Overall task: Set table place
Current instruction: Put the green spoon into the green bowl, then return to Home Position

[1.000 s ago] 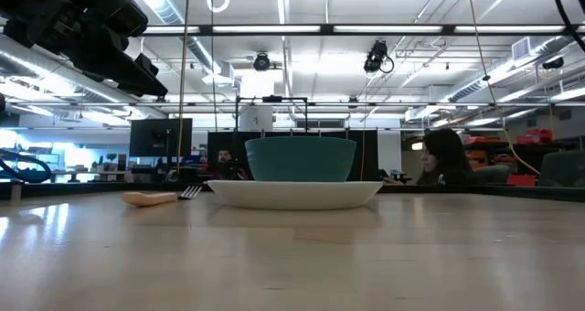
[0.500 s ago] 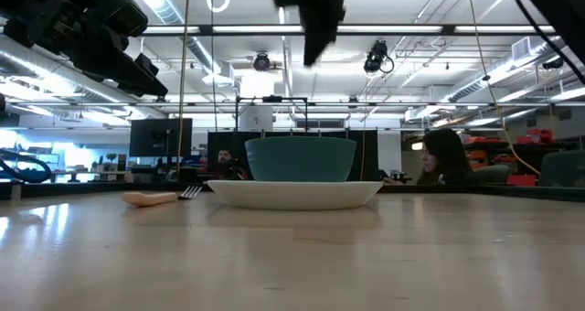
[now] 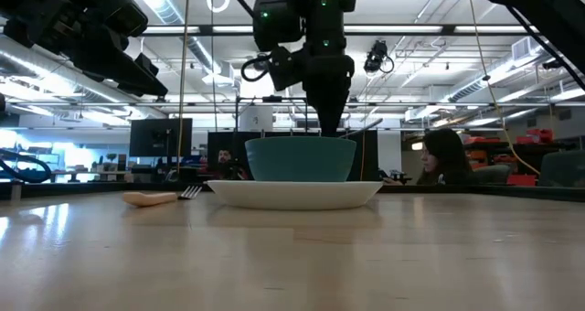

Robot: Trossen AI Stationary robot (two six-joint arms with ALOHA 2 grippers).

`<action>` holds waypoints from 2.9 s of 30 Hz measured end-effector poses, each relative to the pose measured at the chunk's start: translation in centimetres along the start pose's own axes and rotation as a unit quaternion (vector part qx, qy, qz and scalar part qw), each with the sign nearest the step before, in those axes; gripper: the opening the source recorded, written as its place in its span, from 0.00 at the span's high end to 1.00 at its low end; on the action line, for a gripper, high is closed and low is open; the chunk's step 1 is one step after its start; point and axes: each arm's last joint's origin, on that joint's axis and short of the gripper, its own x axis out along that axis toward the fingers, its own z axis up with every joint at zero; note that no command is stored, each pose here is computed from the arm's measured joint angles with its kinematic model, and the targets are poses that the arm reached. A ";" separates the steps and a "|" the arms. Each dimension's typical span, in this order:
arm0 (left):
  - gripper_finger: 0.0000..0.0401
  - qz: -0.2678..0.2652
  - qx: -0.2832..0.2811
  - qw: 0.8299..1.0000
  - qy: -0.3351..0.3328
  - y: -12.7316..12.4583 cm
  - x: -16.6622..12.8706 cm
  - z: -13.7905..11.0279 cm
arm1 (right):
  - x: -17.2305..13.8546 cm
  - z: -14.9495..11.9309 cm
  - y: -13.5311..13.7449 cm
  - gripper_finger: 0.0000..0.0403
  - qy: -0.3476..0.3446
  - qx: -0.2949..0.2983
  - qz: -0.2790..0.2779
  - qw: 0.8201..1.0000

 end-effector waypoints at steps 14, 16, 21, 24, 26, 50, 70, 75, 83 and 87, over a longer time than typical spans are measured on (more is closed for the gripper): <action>0.55 0.000 0.000 1.000 0.000 0.0 0.0 0.0 | 0.2 0.6 0.1 1.00 -0.029 0.054 0.024 0.998; 0.56 0.000 0.000 1.000 0.000 0.0 0.0 0.0 | 0.2 0.6 0.1 1.00 -0.029 0.069 0.026 0.997; 0.55 0.000 0.000 1.000 0.000 0.0 0.0 0.0 | 0.2 0.6 0.1 1.00 -0.028 0.101 0.033 0.994; 0.55 0.000 0.000 1.000 0.000 0.0 0.0 0.0 | 0.5 0.8 0.2 1.00 -0.024 0.133 0.035 0.990; 0.55 0.000 0.000 1.000 0.000 0.0 0.0 0.0 | 0.9 0.9 0.2 1.00 -0.020 0.145 0.037 0.989; 0.55 0.000 0.000 1.000 0.000 0.0 0.0 0.0 | 1.3 1.1 -0.1 0.89 -0.021 0.168 0.038 0.985; 0.56 0.000 0.000 1.000 0.000 0.0 0.0 0.0 | 0.0 0.6 0.0 0.82 -0.023 0.174 0.060 0.983; 0.55 0.000 0.000 1.000 0.000 0.0 0.0 0.0 | -4.4 -1.3 0.3 0.82 -0.062 0.164 0.078 0.981; 0.55 0.000 0.000 1.000 0.000 0.0 0.0 0.0 | -15.0 -7.4 1.8 0.83 -0.219 0.078 0.032 0.972; 0.55 0.000 0.000 1.000 0.000 0.0 0.0 0.0 | -18.9 -11.3 3.9 0.83 -0.289 0.072 -0.002 0.955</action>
